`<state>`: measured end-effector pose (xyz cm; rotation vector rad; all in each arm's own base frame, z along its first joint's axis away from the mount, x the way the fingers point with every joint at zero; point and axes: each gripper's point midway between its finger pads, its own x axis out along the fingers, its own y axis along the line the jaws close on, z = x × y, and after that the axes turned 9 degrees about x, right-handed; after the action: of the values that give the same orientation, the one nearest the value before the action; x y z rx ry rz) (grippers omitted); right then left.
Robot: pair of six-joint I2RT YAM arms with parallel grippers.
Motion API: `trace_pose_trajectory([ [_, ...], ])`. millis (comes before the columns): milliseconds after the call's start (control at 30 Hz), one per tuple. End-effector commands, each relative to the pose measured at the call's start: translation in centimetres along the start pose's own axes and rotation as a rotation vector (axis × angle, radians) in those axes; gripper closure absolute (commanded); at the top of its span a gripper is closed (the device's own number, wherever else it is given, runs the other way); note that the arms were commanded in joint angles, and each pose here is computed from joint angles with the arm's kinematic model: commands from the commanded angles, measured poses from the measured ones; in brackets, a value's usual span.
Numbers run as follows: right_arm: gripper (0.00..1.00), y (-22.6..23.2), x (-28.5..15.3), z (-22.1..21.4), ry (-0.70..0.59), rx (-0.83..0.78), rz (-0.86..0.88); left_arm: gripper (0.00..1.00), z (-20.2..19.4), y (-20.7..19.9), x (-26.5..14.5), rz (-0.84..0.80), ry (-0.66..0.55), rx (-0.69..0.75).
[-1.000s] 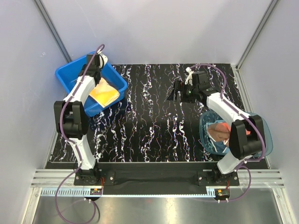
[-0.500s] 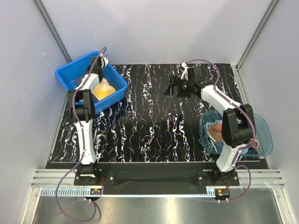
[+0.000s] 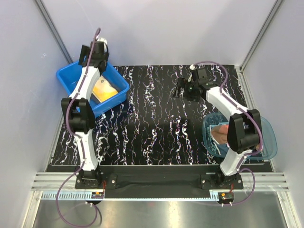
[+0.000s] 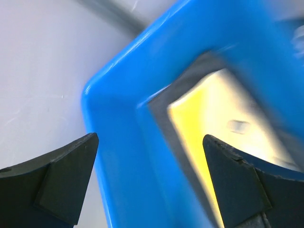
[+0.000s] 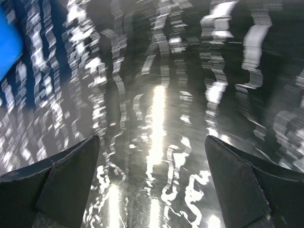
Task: Fold and stack the towels
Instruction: Neatly place the folded towel into the bin, then grab crumpled towel
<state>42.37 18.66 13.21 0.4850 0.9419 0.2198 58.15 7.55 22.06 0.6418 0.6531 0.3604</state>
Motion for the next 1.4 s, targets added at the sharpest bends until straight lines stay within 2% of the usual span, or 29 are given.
trace_pose_trajectory([
  [0,0.00,-1.3,-5.8,5.1,-0.235,0.066,-0.185,0.01,6.2,0.1,-11.7,-0.208,-0.227,-0.206],
  [100,0.00,-5.3,-9.3,5.9,-0.276,0.121,-0.395,0.01,6.9,-4.8,-17.3,-0.457,-0.290,-0.219],
  [133,0.00,-5.8,-10.6,6.5,-0.308,0.140,-0.422,0.01,7.7,-5.5,-20.7,-0.516,-0.341,-0.234],
  [167,0.00,-7.3,-11.7,7.0,-0.345,0.171,-0.484,0.01,7.9,-6.0,-22.6,-0.550,-0.367,-0.241],
  [200,0.00,-8.9,-12.4,6.5,-0.343,0.197,-0.539,0.01,6.6,-8.0,-23.5,-0.599,-0.354,-0.230],
  [233,0.00,-10.9,-13.7,6.9,-0.371,0.240,-0.591,0.01,6.9,-7.8,-26.4,-0.648,-0.397,-0.280],
  [267,0.00,-12.1,-14.7,7.0,-0.396,0.266,-0.635,0.01,7.5,-9.5,-29.1,-0.724,-0.461,-0.279],
  [300,0.00,-13.3,-15.0,6.3,-0.377,0.275,-0.674,0.01,5.4,-12.1,-29.8,-0.799,-0.432,-0.263],
  [333,0.00,-15.0,-15.7,6.1,-0.374,0.303,-0.715,0.01,5.0,-13.4,-32.0,-0.869,-0.444,-0.291],
  [367,0.00,-16.0,-16.2,5.7,-0.375,0.334,-0.742,0.01,5.2,-13.0,-34.2,-0.912,-0.509,-0.308],
  [400,0.00,-17.1,-16.5,4.6,-0.348,0.357,-0.774,0.01,3.5,-14.2,-34.5,-0.935,-0.481,-0.294],
  [467,0.00,-19.0,-17.8,4.3,-0.376,0.419,-0.795,0.01,2.2,-15.1,-36.3,-0.972,-0.466,-0.279],
  [667,0.01,-26.0,-18.8,1.9,-0.379,0.658,-0.818,0.01,-1.3,-18.0,-38.0,-1.074,-0.366,-0.278],
  [800,0.01,-28.5,-17.2,0.8,-0.341,0.707,-0.820,0.01,-3.3,-19.9,-38.2,-1.146,-0.366,-0.339],
  [833,0.01,-28.9,-16.2,0.1,-0.298,0.715,-0.817,0.01,-3.3,-20.2,-38.5,-1.168,-0.366,-0.357],
  [1033,0.12,-31.1,-12.7,-1.4,-0.258,0.729,-0.816,0.01,-4.3,-22.0,-38.2,-1.185,-0.321,-0.337],
  [1200,0.25,-32.6,-11.1,-2.6,-0.228,0.770,-0.843,0.01,-3.5,-20.7,-37.9,-1.126,-0.346,-0.351],
  [1367,0.26,-32.1,-12.3,-1.2,-0.262,0.730,-0.834,0.01,-1.6,-17.8,-38.0,-1.038,-0.424,-0.370],
])
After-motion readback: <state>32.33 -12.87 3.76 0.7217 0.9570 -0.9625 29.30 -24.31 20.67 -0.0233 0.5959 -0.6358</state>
